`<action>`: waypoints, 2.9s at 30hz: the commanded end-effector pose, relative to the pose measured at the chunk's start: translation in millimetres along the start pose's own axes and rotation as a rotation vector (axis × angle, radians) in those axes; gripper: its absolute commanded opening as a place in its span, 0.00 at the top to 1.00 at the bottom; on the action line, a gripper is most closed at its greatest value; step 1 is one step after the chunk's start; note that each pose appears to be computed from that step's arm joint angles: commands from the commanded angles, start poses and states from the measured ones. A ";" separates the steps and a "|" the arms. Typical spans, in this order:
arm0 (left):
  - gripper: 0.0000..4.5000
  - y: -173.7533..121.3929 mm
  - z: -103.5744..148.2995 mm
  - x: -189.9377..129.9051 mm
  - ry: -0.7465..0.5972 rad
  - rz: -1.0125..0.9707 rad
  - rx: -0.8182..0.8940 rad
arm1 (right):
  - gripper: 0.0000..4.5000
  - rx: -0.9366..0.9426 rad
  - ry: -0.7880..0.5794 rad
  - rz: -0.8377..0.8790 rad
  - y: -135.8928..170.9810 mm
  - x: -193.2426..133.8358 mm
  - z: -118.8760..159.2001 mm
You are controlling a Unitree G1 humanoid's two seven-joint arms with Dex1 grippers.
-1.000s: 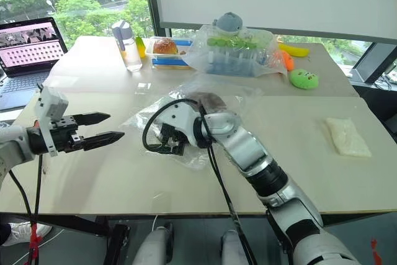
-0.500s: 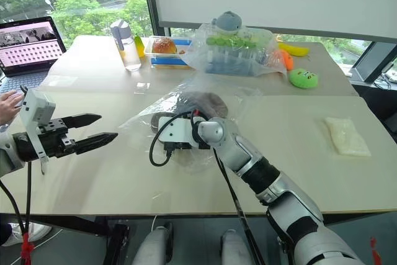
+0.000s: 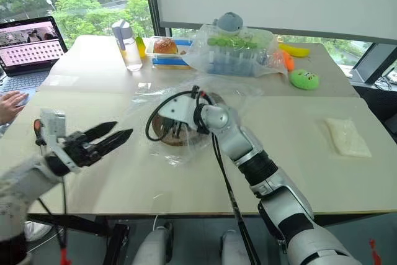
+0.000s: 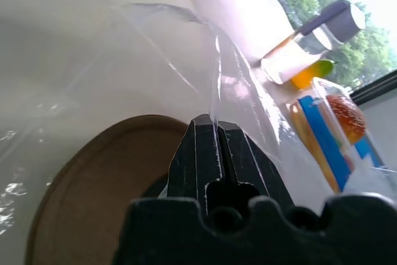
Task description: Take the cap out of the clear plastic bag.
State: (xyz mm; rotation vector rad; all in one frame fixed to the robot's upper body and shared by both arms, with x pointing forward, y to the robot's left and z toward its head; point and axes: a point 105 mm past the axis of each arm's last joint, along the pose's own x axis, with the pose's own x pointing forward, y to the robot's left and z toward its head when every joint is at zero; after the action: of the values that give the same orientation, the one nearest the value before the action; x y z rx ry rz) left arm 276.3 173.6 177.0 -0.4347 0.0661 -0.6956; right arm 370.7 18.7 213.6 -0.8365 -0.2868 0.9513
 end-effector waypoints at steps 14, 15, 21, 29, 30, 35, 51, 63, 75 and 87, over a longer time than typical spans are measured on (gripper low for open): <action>0.00 44.0 -55.3 21.8 -0.044 0.339 -0.416 | 0.99 -0.024 -0.099 -0.043 -11.6 2.9 32.1; 0.00 45.6 -56.7 23.0 -0.047 0.340 -0.426 | 0.99 -0.025 -0.103 -0.042 -11.3 3.3 33.6; 0.00 51.3 -64.7 47.4 -0.034 0.317 -0.482 | 0.99 -0.036 -0.109 -0.038 -10.9 3.8 37.5; 0.00 58.2 -86.3 83.6 0.046 0.296 -0.515 | 0.99 -0.036 -0.114 -0.036 -8.2 4.3 43.6; 0.00 62.5 -86.2 89.7 0.045 0.310 -0.518 | 0.99 -0.036 -0.113 -0.036 -8.1 4.0 43.7; 0.17 74.8 -78.1 112.1 -0.009 0.330 -0.555 | 1.00 -0.034 -0.107 -0.044 -8.5 3.2 43.5; 0.99 -15.4 -15.1 71.3 -0.043 0.051 -0.478 | 1.00 -0.150 0.012 -0.037 6.5 10.5 -4.5; 0.99 8.0 -0.7 31.9 -0.054 0.242 -0.357 | 1.00 -0.184 -0.022 -0.021 7.9 29.8 -13.6; 0.25 58.0 -28.4 101.1 0.000 0.310 -0.334 | 1.00 -0.219 -0.025 -0.132 -29.1 13.3 -4.8; 0.01 121.9 -23.3 100.9 0.030 0.461 -0.144 | 1.00 -0.223 0.003 -0.200 -42.4 1.5 -2.2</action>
State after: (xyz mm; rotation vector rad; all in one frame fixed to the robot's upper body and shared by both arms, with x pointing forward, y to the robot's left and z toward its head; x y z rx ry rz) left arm 427.8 151.9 121.5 -0.5738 0.2335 -0.3342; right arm 400.8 9.4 225.1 -1.0092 -0.4140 0.7853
